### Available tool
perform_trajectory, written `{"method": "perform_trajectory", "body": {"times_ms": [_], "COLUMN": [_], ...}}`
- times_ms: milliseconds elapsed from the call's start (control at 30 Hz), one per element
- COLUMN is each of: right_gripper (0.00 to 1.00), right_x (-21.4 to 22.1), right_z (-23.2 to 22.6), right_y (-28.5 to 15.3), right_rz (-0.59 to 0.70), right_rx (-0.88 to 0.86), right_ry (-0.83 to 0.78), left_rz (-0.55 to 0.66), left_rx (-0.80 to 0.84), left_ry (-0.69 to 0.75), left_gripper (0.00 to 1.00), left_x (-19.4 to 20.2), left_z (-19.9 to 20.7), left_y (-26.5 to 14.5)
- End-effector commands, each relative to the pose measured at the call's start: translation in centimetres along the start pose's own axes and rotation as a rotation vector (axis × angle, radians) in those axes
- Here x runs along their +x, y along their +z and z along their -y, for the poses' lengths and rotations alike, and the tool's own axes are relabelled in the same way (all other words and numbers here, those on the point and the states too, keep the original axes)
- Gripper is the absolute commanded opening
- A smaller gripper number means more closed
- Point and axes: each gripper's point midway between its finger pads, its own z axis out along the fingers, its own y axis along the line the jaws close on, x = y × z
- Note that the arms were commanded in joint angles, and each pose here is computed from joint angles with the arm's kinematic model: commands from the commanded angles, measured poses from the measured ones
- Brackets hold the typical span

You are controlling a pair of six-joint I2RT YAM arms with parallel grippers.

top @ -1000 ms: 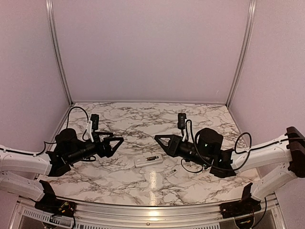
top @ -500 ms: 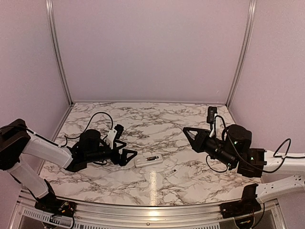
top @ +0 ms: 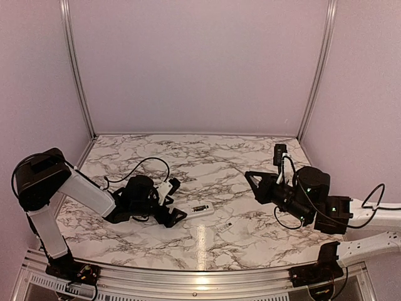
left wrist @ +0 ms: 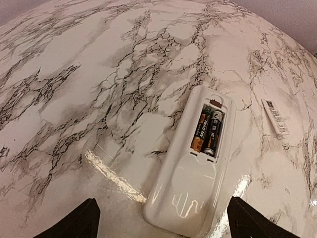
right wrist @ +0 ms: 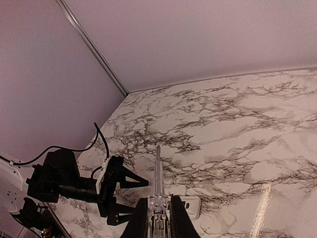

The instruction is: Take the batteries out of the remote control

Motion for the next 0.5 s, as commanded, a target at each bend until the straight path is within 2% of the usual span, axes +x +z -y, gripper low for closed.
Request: {"method": "perform_trajectory", "body": {"times_ms": [0,267,467], "right_gripper": [0.00,0.00,0.00], "right_x": [0.6,1.0,1.0], "right_z": [0.8,0.8,0.9], "right_y": [0.3,0.3,0.0], "right_rz": [-0.015,-0.012,-0.009], "right_rx": [0.028,0.017,0.011], "right_ry": [-0.028,-0.028,-0.029], "left_rz": [-0.067,-0.103,-0.166], "left_rx": [0.009,0.045,0.041], "left_ry": [0.039,0.113,0.146], "left_gripper": [0.93,0.90,0.80], "left_x": [1.3,2.1,3.2], "left_z": [0.4,1.3,1.9], "left_y": [1.0,2.0,3.6]}}
